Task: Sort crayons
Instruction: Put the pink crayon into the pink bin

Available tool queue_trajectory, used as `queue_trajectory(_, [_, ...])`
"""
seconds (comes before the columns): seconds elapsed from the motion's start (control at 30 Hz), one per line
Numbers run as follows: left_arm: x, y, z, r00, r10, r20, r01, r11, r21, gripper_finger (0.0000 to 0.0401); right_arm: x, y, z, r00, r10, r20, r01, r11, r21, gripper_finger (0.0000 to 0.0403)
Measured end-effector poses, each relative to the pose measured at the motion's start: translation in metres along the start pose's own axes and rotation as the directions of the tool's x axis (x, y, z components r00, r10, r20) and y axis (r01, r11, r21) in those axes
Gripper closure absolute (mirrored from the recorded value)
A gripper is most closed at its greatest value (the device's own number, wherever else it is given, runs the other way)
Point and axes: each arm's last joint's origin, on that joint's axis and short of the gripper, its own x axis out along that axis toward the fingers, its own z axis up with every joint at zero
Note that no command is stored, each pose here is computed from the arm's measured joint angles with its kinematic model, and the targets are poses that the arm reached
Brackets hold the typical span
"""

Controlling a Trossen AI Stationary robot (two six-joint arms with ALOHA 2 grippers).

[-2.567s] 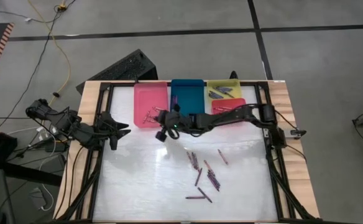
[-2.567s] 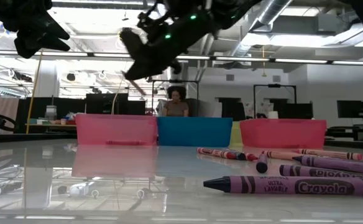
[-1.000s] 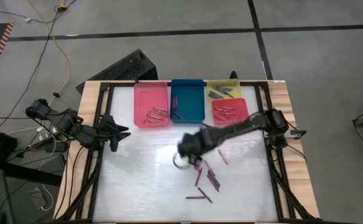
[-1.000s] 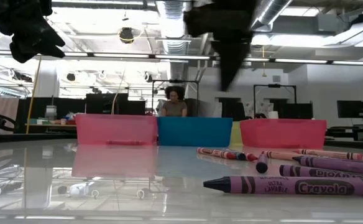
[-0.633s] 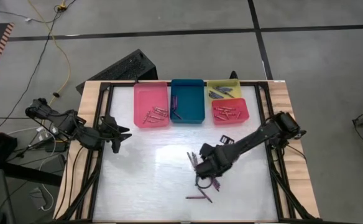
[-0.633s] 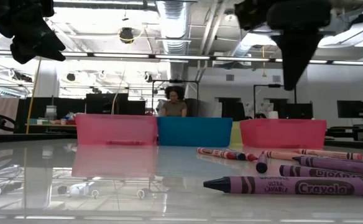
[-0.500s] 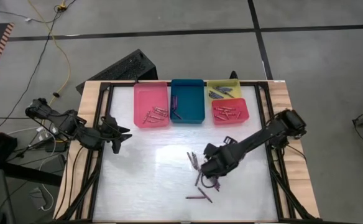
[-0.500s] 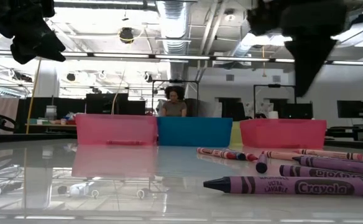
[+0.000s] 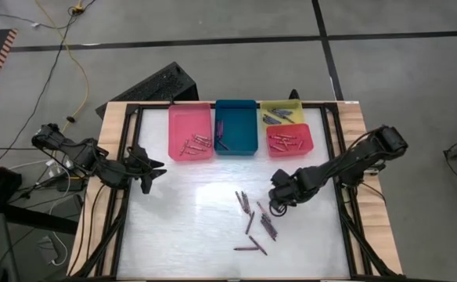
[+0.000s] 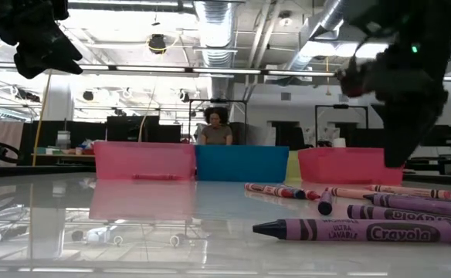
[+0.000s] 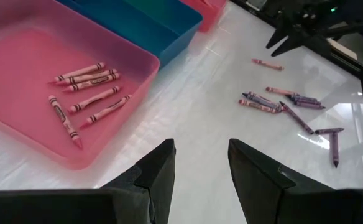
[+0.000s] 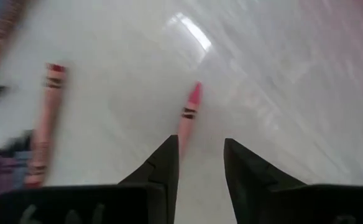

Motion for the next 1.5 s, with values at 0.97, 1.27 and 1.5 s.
queue_trajectory(0.97, [0.001, 0.0, 0.0, 1.0, 0.009, 0.003, -0.009, 1.0, -0.011, 0.0262, 0.038, 0.01, -0.007, 0.998, -0.057, -0.003, 0.057, 0.998, -0.035, 0.0274])
queue_trajectory(1.27, [0.001, 0.0, 0.0, 1.0, 0.009, 0.002, -0.009, 1.0, -0.01, 0.0262, 0.057, 0.013, -0.012, 0.994, -0.1, -0.048, 0.099, 0.995, -0.034, 0.0312])
queue_trajectory(1.5, [0.001, 0.0, 0.0, 1.0, 0.009, 0.002, -0.009, 1.0, -0.022, 0.0262, 0.055, 0.014, -0.01, 0.996, -0.08, -0.039, 0.079, 0.997, -0.024, 0.0391])
